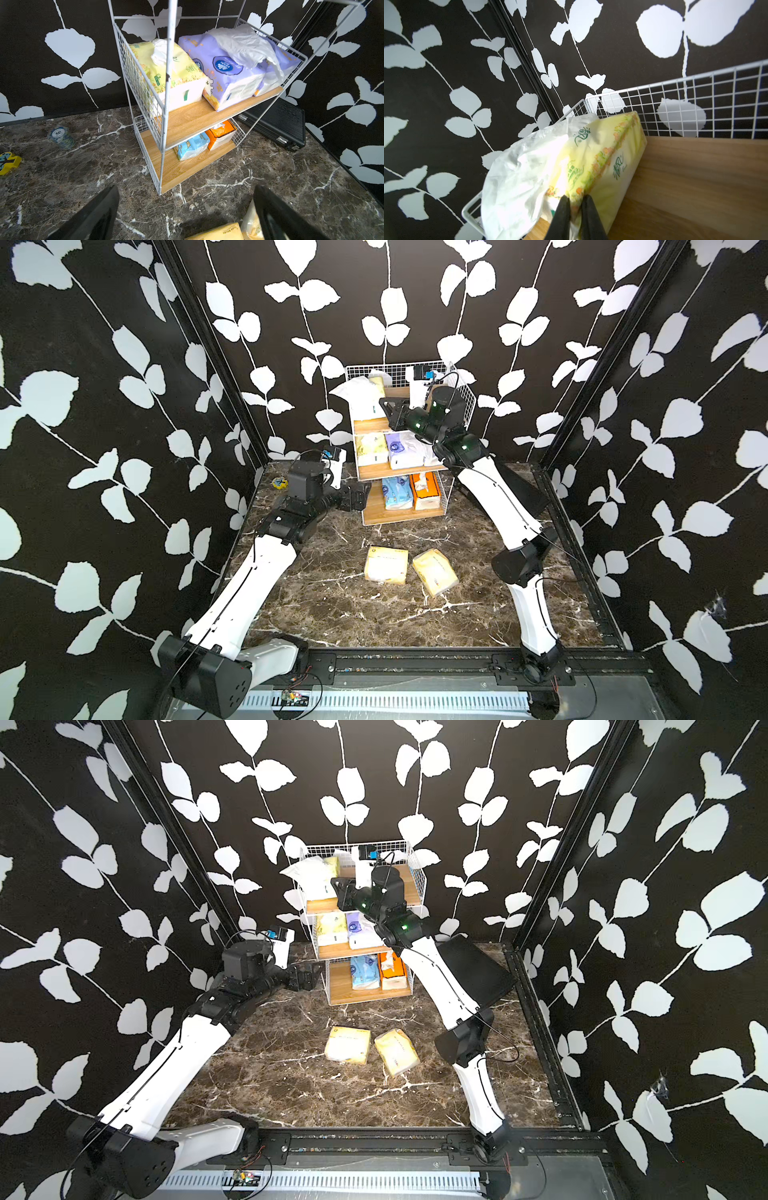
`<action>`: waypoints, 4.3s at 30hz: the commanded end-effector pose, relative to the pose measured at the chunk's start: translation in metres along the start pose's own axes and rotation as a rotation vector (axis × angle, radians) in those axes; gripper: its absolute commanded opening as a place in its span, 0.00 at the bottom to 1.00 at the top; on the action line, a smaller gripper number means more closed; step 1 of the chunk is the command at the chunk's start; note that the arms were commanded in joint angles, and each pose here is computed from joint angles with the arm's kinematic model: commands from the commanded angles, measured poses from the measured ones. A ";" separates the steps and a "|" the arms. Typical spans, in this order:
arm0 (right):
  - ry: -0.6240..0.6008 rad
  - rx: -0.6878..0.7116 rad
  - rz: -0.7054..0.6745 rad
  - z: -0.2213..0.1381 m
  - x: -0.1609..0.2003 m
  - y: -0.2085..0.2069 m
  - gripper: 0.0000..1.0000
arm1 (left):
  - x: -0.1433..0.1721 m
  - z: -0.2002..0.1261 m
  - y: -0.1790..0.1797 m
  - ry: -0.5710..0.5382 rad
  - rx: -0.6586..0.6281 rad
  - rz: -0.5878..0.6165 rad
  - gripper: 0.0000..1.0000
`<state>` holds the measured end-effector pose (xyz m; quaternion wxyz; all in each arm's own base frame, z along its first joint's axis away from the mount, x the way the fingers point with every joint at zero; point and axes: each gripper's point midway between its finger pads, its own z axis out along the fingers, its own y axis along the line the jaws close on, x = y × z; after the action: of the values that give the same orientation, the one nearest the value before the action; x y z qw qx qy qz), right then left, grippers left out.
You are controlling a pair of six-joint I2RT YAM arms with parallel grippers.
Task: Remove the tissue boxes from the shelf
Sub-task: Pick up a box of tissues from the shelf, then place the box of tissues at the center of the board.
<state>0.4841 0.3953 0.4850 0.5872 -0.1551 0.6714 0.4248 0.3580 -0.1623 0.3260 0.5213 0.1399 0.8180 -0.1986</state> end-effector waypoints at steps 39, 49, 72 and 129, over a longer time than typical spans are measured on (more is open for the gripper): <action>0.049 0.120 -0.092 -0.098 -0.047 -0.002 0.00 | -0.011 -0.010 0.008 -0.058 0.009 -0.005 0.99; 0.017 0.077 -0.087 -0.144 -0.051 0.014 0.00 | -0.038 -0.033 -0.012 -0.152 0.112 -0.176 0.99; 0.067 0.155 -0.078 -0.272 0.014 0.011 0.00 | -0.072 -0.079 -0.056 -0.335 0.338 -0.391 0.99; 0.407 0.693 0.080 -0.391 0.249 -0.123 0.69 | 0.027 -0.039 -0.032 -0.189 0.174 -0.376 0.99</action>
<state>0.2348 0.0812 0.1725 0.4386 0.0210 0.8900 0.1231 0.3028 -0.1701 0.3046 0.5183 -0.0169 0.7624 -0.3871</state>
